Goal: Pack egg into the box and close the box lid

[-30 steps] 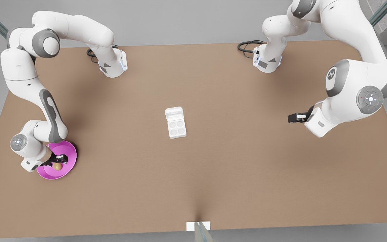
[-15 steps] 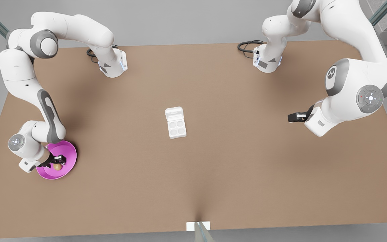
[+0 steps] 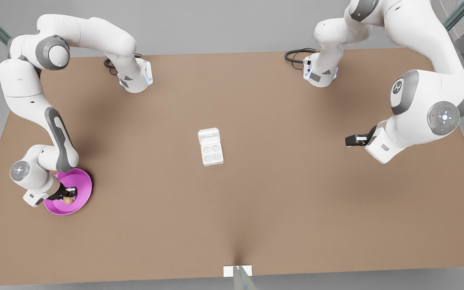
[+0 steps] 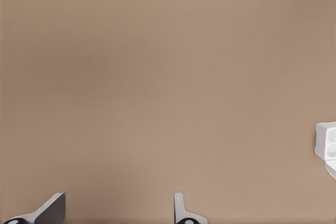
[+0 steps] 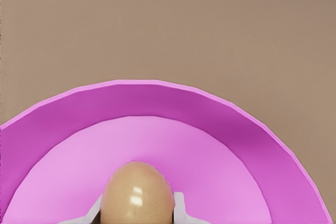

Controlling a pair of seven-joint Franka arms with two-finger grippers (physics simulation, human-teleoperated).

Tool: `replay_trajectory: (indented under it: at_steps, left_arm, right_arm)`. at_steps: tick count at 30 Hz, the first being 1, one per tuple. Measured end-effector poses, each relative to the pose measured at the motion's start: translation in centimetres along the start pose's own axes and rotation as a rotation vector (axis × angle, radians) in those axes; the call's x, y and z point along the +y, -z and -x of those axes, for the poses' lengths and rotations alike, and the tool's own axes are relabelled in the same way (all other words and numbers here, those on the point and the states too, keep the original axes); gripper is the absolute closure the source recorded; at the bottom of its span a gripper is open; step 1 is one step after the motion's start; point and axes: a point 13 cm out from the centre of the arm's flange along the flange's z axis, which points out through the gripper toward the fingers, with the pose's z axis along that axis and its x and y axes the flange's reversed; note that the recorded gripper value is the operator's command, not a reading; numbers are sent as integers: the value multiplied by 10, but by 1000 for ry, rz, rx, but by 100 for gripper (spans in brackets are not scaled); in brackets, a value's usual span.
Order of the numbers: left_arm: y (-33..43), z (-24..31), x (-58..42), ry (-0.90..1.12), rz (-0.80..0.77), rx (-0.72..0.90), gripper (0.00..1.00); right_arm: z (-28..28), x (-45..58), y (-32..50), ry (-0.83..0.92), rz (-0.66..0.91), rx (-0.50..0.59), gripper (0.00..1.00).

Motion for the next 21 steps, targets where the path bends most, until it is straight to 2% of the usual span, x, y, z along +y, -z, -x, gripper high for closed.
replay_trajectory:
  at_steps: [7, 10, 15, 21]
  left_arm:
    - [1, -1, 0, 0, 1, 1, 0]
    - [1, -1, 0, 0, 1, 2, 0]
    - [0, -1, 0, 0, 1, 5, 0]
    - [0, -1, 1, 2, 1, 5, 0]
  right_arm:
    - [20, 10, 42, 33, -8, -28, 68]
    - [56, 59, 95, 88, -4, -47, 68]
    - [108, 242, 159, 191, 17, -6, 68]
    - [102, 480, 179, 220, 90, 58, 68]
